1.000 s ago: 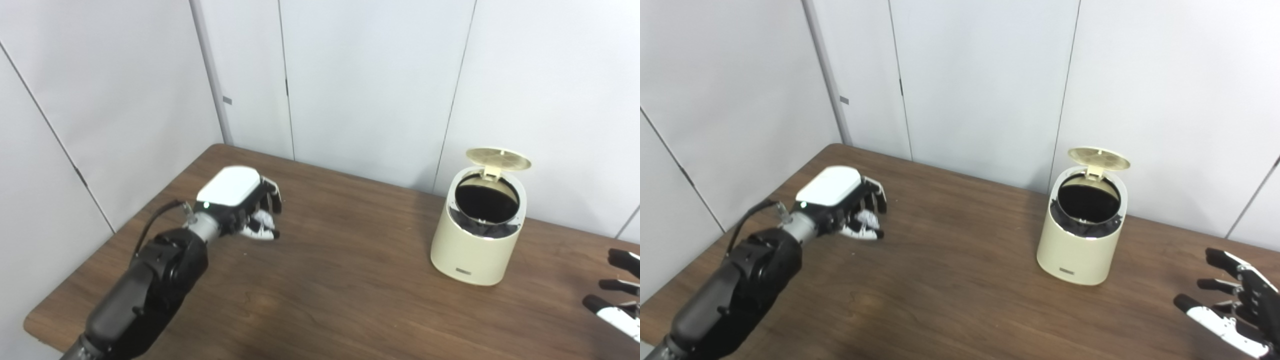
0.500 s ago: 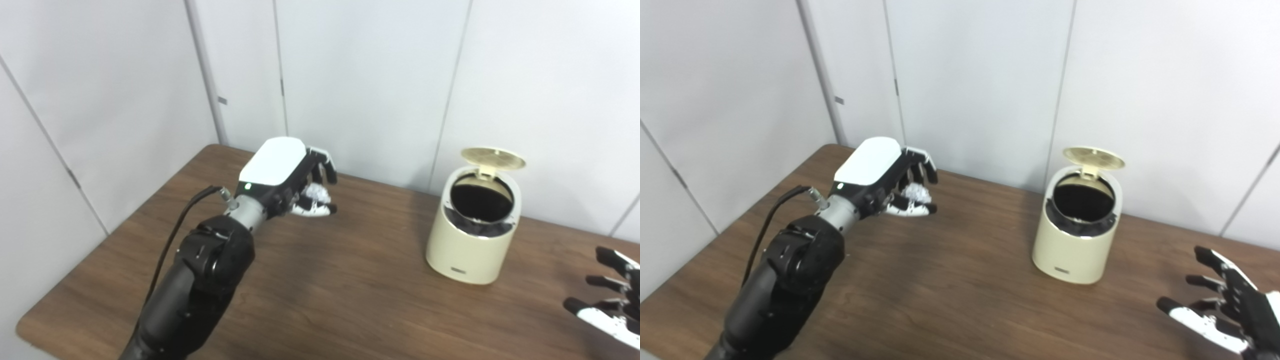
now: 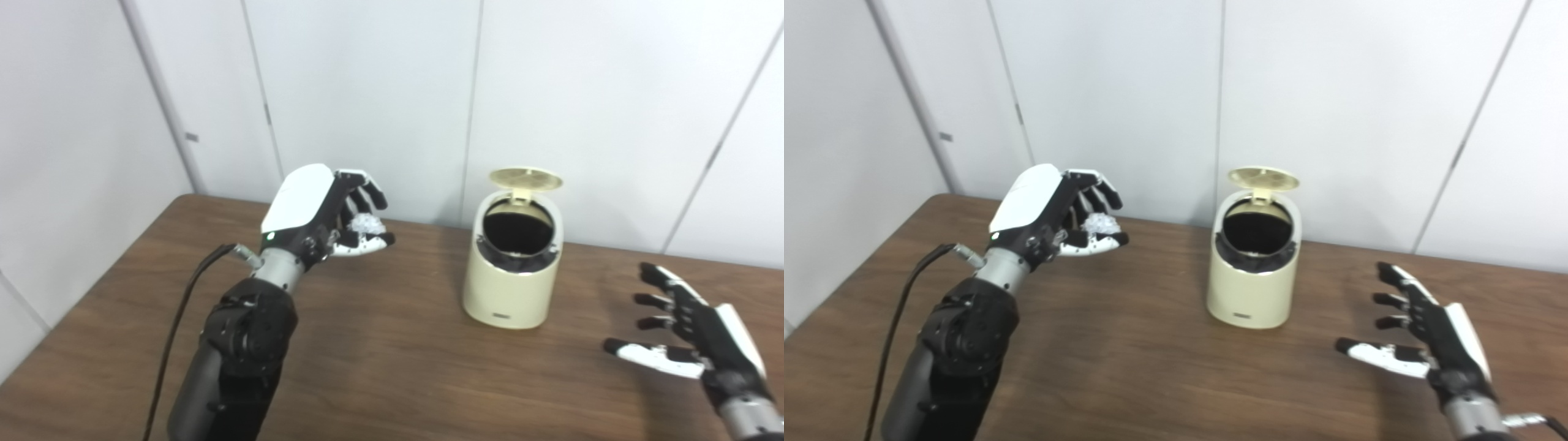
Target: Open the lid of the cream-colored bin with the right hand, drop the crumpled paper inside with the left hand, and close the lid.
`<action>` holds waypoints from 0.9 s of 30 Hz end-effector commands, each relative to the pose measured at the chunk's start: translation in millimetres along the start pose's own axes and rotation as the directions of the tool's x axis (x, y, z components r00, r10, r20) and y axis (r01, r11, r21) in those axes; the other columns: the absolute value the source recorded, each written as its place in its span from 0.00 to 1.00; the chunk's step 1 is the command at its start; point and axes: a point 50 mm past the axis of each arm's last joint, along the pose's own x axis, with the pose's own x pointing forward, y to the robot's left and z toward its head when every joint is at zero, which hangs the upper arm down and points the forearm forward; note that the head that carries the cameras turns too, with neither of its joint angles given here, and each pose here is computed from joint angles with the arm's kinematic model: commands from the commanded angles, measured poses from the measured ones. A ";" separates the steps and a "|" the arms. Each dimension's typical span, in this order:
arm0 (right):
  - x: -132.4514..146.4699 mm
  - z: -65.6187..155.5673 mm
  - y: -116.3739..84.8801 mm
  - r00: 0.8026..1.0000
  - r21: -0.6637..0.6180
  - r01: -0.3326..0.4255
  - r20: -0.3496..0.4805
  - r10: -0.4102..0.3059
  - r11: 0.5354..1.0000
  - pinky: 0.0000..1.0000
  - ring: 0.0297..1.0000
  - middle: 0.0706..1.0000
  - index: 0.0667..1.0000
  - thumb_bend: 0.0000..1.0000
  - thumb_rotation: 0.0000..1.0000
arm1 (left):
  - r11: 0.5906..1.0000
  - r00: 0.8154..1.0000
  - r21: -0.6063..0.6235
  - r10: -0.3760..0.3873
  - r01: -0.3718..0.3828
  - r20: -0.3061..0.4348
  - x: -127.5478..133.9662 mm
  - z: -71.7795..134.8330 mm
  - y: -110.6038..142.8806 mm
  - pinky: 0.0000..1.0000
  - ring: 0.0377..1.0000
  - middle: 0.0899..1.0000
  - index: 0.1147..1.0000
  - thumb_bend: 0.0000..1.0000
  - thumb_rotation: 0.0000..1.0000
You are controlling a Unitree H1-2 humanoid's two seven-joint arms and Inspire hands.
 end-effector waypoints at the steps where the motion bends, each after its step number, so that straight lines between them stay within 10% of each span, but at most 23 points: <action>1: 11.1 18.2 -7.8 0.993 -0.018 0.031 0.116 -0.028 0.999 0.63 0.79 0.88 0.87 0.70 0.18 | 0.996 0.992 0.000 0.086 -0.087 0.087 12.7 15.6 11.8 0.35 0.36 0.42 0.45 0.50 0.00; 27: 12.0 11.1 14.1 0.992 -0.044 0.002 0.123 0.003 0.999 0.64 0.79 0.89 0.87 0.68 0.12 | 0.987 0.975 -0.143 0.103 -0.076 0.198 44.9 46.9 -39.4 0.31 0.33 0.42 0.49 0.49 0.00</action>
